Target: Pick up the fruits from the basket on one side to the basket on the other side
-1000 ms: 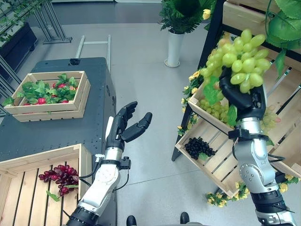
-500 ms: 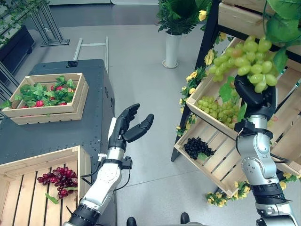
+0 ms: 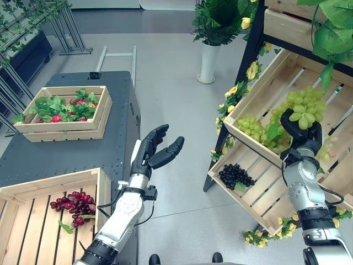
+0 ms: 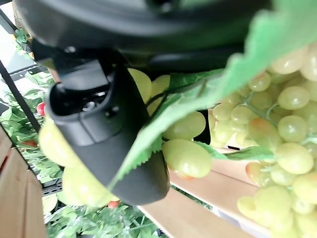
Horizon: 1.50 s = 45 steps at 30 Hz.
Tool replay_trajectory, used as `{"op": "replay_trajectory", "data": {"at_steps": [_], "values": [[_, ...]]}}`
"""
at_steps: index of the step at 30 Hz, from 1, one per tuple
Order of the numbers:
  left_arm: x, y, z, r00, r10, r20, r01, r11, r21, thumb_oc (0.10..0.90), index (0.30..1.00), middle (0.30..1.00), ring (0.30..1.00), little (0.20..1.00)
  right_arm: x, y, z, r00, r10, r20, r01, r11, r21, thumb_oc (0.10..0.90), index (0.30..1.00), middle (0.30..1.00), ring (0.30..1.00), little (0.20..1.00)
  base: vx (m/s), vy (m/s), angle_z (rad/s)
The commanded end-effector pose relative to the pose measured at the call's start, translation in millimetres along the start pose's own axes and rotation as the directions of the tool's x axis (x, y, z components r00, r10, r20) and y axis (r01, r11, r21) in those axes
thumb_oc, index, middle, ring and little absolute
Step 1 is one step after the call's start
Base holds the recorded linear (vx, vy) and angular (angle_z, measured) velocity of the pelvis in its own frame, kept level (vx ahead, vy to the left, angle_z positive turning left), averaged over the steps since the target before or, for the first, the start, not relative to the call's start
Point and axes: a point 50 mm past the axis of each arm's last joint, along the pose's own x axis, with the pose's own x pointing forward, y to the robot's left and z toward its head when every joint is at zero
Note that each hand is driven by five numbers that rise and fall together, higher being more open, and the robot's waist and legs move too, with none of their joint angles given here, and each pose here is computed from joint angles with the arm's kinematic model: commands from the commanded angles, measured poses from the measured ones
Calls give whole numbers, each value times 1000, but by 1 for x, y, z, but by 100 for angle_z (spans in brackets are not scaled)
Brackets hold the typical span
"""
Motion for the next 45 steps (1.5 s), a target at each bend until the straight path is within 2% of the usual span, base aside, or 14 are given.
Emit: {"op": "replay_trajectory", "data": {"at_steps": [1, 2, 8, 10, 14, 20, 24, 29, 33, 40, 45], "values": [[38, -12, 52, 966, -55, 254, 59, 998, -7, 800, 900, 900, 900, 900, 29, -32, 29, 988, -151, 31, 154, 962, -227, 678, 716, 716, 716, 716, -21, -11, 5], [38, -13, 52, 966, -56, 253, 60, 998, -7, 800, 900, 900, 900, 900, 31, -34, 29, 987, -160, 23, 160, 954, -253, 800, 900, 900, 900, 900, -19, -11, 5], [39, -12, 54, 965, -66, 253, 68, 998, 2, 800, 900, 900, 900, 900, 40, -43, 36, 975, -220, -8, 198, 891, -407, 800, 900, 900, 900, 900, -14, -10, 3], [39, -13, 55, 964, -68, 258, 70, 998, 3, 800, 900, 900, 900, 900, 43, -45, 40, 973, -230, 7, 193, 800, -568, 800, 900, 900, 900, 900, 0, 0, 0], [39, -16, 57, 963, -70, 261, 71, 997, 8, 800, 900, 900, 900, 900, 47, -51, 56, 965, -258, 54, 206, 611, -764, 800, 900, 900, 900, 900, 0, 0, 0], [40, -13, 60, 962, -66, 266, 66, 998, 11, 800, 900, 900, 900, 900, 54, -53, 92, 941, -278, 192, 303, 444, -843, 800, 900, 900, 900, 900, 0, 0, 0], [40, -13, 63, 961, -66, 268, 66, 998, 7, 800, 900, 900, 900, 900, 53, -46, 111, 909, -283, 306, 405, 425, -809, 800, 900, 900, 900, 900, 0, 0, 0], [40, -12, 66, 960, -61, 272, 63, 998, 5, 800, 900, 900, 900, 900, 48, -30, 129, 874, -237, 423, 485, 458, -745, 800, 900, 900, 900, 900, -20, 11, -4], [40, -10, 65, 960, -54, 275, 55, 998, 2, 800, 900, 900, 900, 900, 39, -10, 140, 852, -181, 491, 504, 535, -678, 800, 900, 900, 900, 900, 0, 0, 0], [39, -10, 65, 959, -36, 282, 38, 999, -2, 800, 900, 900, 900, 900, 15, 36, 134, 855, -18, 518, 338, 777, -531, 800, 900, 900, 900, 900, -1, 2, -1], [38, -10, 61, 959, -18, 282, 21, 1000, -7, 800, 900, 900, 900, 900, -9, 61, 135, 793, 83, 604, 238, 869, -433, 800, 900, 900, 900, 900, -11, 8, -2]]}}
